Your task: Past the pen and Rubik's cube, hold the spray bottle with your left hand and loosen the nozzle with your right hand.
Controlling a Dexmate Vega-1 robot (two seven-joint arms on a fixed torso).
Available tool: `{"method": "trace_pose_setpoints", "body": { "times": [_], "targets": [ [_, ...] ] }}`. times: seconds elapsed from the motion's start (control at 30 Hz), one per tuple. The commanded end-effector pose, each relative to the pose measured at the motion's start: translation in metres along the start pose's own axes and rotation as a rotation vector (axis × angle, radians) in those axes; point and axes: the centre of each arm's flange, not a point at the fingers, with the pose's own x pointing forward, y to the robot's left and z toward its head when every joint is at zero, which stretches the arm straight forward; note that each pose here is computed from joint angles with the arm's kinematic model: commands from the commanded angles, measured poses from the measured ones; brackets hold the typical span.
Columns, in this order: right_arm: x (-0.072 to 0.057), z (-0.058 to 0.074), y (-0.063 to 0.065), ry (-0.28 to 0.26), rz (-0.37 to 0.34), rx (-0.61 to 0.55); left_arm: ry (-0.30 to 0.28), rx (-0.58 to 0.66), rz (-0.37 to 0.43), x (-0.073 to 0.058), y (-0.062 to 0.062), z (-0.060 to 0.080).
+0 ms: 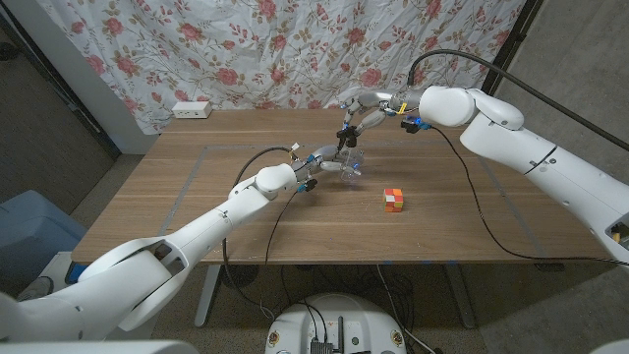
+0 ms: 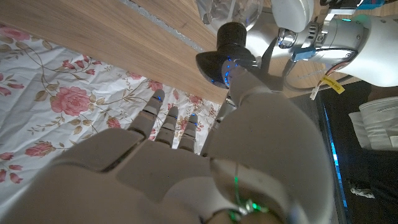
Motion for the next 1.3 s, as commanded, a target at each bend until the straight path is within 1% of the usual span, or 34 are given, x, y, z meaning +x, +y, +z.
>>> {"method": "trace_pose_setpoints", "body": {
  "times": [0.03, 0.4, 0.73, 1.0, 1.13, 1.3],
  "targets": [
    [-0.002, -0.001, 0.001, -0.001, -0.007, 0.005, 0.004, -0.002, -0.004, 0.000, -0.002, -0.001],
    [-0.003, -0.001, 0.001, -0.002, -0.008, 0.004, 0.002, -0.005, -0.007, 0.000, -0.005, -0.001],
    [-0.006, -0.002, 0.000, -0.020, -0.025, 0.007, -0.004, -0.007, -0.010, 0.000, -0.009, -0.001],
    [-0.010, -0.002, -0.007, -0.019, -0.032, -0.007, -0.008, -0.005, -0.009, -0.001, -0.010, -0.001],
    [-0.013, -0.004, -0.011, -0.027, -0.045, 0.004, -0.008, -0.005, -0.007, -0.002, -0.010, -0.001],
    [-0.017, -0.006, -0.017, -0.009, -0.046, -0.004, -0.007, -0.004, -0.004, -0.004, -0.010, -0.001]
  ]
}}
